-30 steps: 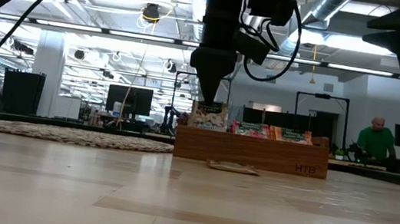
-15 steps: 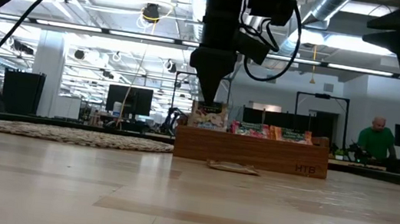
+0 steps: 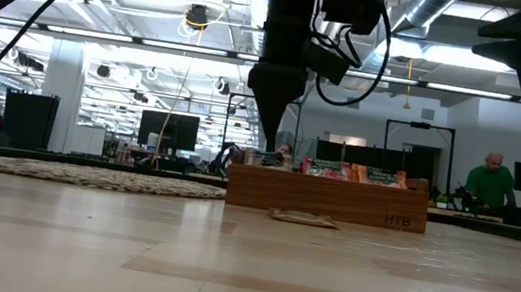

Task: Pick & Place Tea
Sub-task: Put the brown tea bag into the left section of the wooden organizer

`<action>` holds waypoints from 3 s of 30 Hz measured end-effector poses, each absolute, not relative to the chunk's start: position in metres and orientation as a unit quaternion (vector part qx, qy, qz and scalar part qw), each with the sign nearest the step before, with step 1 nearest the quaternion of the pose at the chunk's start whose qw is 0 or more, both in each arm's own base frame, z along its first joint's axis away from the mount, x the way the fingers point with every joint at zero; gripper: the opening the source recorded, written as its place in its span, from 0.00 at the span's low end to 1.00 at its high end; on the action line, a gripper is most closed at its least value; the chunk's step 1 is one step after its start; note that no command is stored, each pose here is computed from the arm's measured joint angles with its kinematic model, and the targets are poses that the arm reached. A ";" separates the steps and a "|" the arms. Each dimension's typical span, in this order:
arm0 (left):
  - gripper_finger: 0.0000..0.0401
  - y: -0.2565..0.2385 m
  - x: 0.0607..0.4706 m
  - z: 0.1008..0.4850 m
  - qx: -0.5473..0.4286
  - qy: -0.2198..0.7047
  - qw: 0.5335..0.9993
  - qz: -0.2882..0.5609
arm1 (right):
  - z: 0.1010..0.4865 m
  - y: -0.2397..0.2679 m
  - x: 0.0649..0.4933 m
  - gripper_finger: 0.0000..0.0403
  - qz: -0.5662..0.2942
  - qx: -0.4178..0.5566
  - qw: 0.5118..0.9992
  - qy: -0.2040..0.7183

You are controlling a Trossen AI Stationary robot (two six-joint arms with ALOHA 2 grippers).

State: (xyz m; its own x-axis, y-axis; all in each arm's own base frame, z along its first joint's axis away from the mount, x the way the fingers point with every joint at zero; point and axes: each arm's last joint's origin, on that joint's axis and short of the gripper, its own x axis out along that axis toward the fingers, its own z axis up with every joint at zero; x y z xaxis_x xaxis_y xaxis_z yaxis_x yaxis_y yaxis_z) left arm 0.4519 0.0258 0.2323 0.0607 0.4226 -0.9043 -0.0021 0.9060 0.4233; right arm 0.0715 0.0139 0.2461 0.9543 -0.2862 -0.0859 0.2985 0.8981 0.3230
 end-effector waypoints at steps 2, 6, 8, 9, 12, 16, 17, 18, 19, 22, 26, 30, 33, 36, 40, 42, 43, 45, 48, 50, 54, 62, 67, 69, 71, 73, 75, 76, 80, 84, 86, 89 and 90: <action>0.40 0.017 0.449 0.238 0.152 0.667 0.714 0.149 | 0.246 0.014 0.072 0.32 -0.150 0.169 0.974 0.018; 0.40 -0.025 0.446 0.252 0.105 0.651 0.751 0.044 | 0.246 0.014 0.072 0.32 -0.150 0.169 0.974 0.018; 0.40 -0.047 0.449 0.251 0.080 0.638 0.765 -0.028 | 0.246 0.014 0.072 0.32 -0.150 0.169 0.974 0.018; 0.40 -0.057 0.450 0.251 0.073 0.629 0.772 -0.060 | 0.246 0.014 0.072 0.32 -0.150 0.169 0.974 0.018; 0.40 -0.076 0.459 0.243 0.093 0.600 0.789 -0.093 | 0.246 0.014 0.072 0.32 -0.150 0.169 0.974 0.018; 0.40 -0.076 0.469 0.224 0.131 0.597 0.790 -0.048 | 0.246 0.014 0.072 0.32 -0.150 0.169 0.974 0.018; 0.40 -0.071 0.470 0.224 0.127 0.596 0.792 -0.035 | 0.246 0.014 0.072 0.32 -0.149 0.169 0.974 0.018; 0.40 -0.066 0.472 0.224 0.116 0.595 0.795 -0.023 | 0.246 0.014 0.071 0.32 -0.149 0.169 0.974 0.018; 0.40 -0.060 0.474 0.223 0.102 0.592 0.799 -0.010 | 0.246 0.014 0.071 0.32 -0.148 0.169 0.974 0.018; 0.40 -0.044 0.477 0.217 0.056 0.599 0.798 0.018 | 0.246 0.014 0.071 0.32 -0.148 0.169 0.974 0.018; 0.40 -0.034 0.479 0.210 0.018 0.610 0.792 0.026 | 0.246 0.014 0.072 0.32 -0.149 0.169 0.974 0.018; 0.40 -0.040 0.480 0.205 0.022 0.611 0.791 0.020 | 0.246 0.014 0.071 0.32 -0.149 0.169 0.974 0.018; 0.40 -0.045 0.481 0.203 0.024 0.612 0.790 0.016 | 0.246 0.014 0.071 0.32 -0.149 0.168 0.974 0.019; 0.40 -0.046 0.483 0.199 0.025 0.608 0.794 0.016 | 0.246 0.014 0.071 0.32 -0.150 0.167 0.974 0.020; 0.40 -0.043 0.486 0.188 0.024 0.616 0.787 0.019 | 0.246 0.014 0.071 0.32 -0.150 0.167 0.974 0.020; 0.40 -0.040 0.488 0.180 0.018 0.622 0.783 0.016 | 0.246 0.014 0.071 0.32 -0.150 0.167 0.974 0.020; 0.40 -0.040 0.489 0.176 0.017 0.626 0.780 0.016 | 0.246 0.014 0.071 0.32 -0.150 0.167 0.974 0.021; 0.40 -0.036 0.490 0.170 0.017 0.631 0.776 0.021 | 0.246 0.014 0.071 0.32 -0.150 0.167 0.974 0.020; 0.40 -0.031 0.491 0.167 0.009 0.632 0.775 0.032 | 0.246 0.014 0.071 0.32 -0.150 0.167 0.974 0.020; 0.40 -0.029 0.490 0.165 -0.011 0.638 0.770 0.022 | 0.246 0.014 0.071 0.32 -0.150 0.166 0.974 0.021; 0.40 -0.033 0.488 0.164 -0.055 0.652 0.756 0.000 | 0.246 0.014 0.071 0.32 -0.150 0.166 0.974 0.021; 0.40 -0.058 0.488 0.158 -0.043 0.651 0.757 -0.008 | 0.246 0.014 0.071 0.32 -0.150 0.167 0.974 0.021; 0.40 -0.055 0.488 0.160 -0.045 0.644 0.763 0.028 | 0.246 0.014 0.071 0.32 -0.150 0.170 0.974 0.020; 0.40 -0.054 0.487 0.168 -0.050 0.639 0.767 0.035 | 0.246 0.014 0.071 0.32 -0.150 0.170 0.974 0.020; 0.40 -0.055 0.485 0.178 -0.056 0.632 0.772 0.036 | 0.246 0.014 0.071 0.32 -0.150 0.170 0.974 0.020; 0.40 -0.055 0.483 0.184 -0.059 0.630 0.773 0.036 | 0.246 0.014 0.071 0.32 -0.150 0.170 0.974 0.020; 0.40 -0.055 0.483 0.187 -0.057 0.627 0.776 0.040 | 0.246 0.014 0.071 0.32 -0.150 0.170 0.974 0.020; 0.40 -0.054 0.483 0.187 -0.050 0.624 0.778 0.048 | 0.246 0.014 0.071 0.32 -0.150 0.170 0.974 0.020; 0.40 -0.039 0.487 0.181 -0.031 0.622 0.780 0.067 | 0.246 0.014 0.071 0.32 -0.150 0.171 0.974 0.020; 0.40 -0.026 0.491 0.156 -0.041 0.645 0.761 0.064 | 0.246 0.014 0.071 0.32 -0.150 0.181 0.972 0.018; 0.40 -0.024 0.493 0.150 -0.057 0.650 0.756 0.049 | 0.246 0.014 0.071 0.32 -0.150 0.184 0.971 0.018; 0.40 -0.025 0.492 0.147 -0.083 0.657 0.749 0.027 | 0.246 0.014 0.071 0.32 -0.149 0.184 0.971 0.018; 0.40 -0.027 0.492 0.147 -0.089 0.657 0.748 0.023 | 0.246 0.014 0.071 0.32 -0.150 0.183 0.971 0.018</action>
State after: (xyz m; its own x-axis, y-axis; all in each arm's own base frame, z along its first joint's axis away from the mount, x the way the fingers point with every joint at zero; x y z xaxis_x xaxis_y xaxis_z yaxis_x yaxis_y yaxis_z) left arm 0.4923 -0.0274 0.1472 0.1362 -0.0838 -0.9871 -0.1512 0.9830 -0.1043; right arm 0.0714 0.0140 0.2457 0.9546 -0.2840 -0.0896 0.2971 0.8880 0.3510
